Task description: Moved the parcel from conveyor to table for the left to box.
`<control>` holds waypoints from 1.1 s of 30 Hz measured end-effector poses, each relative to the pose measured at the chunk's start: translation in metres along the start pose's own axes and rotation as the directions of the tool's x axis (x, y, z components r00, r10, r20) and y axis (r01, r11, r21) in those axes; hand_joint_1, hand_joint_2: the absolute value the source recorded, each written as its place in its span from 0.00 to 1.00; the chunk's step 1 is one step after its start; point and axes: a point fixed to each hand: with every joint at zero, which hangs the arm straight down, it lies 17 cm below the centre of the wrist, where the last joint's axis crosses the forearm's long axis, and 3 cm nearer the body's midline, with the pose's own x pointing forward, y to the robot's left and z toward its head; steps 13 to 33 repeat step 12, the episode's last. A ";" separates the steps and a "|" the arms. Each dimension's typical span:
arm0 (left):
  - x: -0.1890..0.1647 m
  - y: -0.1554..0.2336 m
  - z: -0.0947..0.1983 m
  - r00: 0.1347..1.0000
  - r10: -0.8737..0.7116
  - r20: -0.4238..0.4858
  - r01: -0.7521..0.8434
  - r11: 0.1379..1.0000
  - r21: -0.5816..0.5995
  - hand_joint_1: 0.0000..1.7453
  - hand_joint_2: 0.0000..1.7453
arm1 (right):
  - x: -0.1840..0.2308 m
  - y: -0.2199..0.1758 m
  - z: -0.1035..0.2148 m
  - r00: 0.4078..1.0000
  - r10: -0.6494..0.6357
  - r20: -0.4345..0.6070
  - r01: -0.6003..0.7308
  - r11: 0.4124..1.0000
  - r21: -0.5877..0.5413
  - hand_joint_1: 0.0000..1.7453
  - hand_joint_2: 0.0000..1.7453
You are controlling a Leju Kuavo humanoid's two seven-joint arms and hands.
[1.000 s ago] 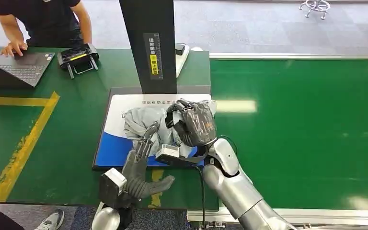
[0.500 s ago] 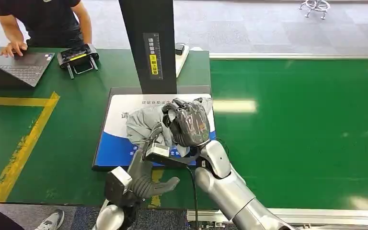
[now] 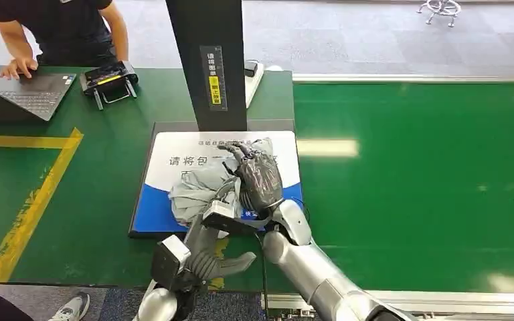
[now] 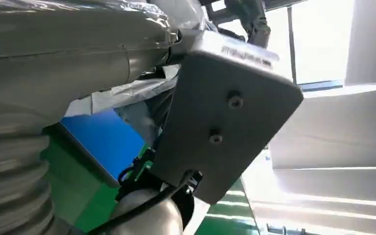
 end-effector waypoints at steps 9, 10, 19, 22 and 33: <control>-0.001 -0.002 0.004 1.000 -0.020 -0.003 0.020 1.000 -0.010 0.00 1.00 | -0.008 -0.015 -0.001 0.999 -0.038 -0.032 0.036 0.997 -0.075 0.00 1.00; -0.002 -0.003 0.004 1.000 -0.023 -0.004 0.023 1.000 -0.012 0.00 1.00 | -0.008 -0.017 -0.002 0.998 -0.045 -0.032 0.042 0.995 -0.087 0.00 1.00; -0.002 -0.002 0.005 1.000 -0.030 -0.004 0.030 1.000 -0.007 0.00 1.00 | -0.008 -0.022 -0.002 0.998 -0.052 -0.030 0.048 0.993 -0.108 0.00 1.00; -0.002 -0.002 0.005 1.000 -0.030 -0.004 0.030 1.000 -0.007 0.00 1.00 | -0.008 -0.022 -0.002 0.998 -0.052 -0.030 0.048 0.993 -0.108 0.00 1.00; -0.002 -0.002 0.005 1.000 -0.030 -0.004 0.030 1.000 -0.007 0.00 1.00 | -0.008 -0.022 -0.002 0.998 -0.052 -0.030 0.048 0.993 -0.108 0.00 1.00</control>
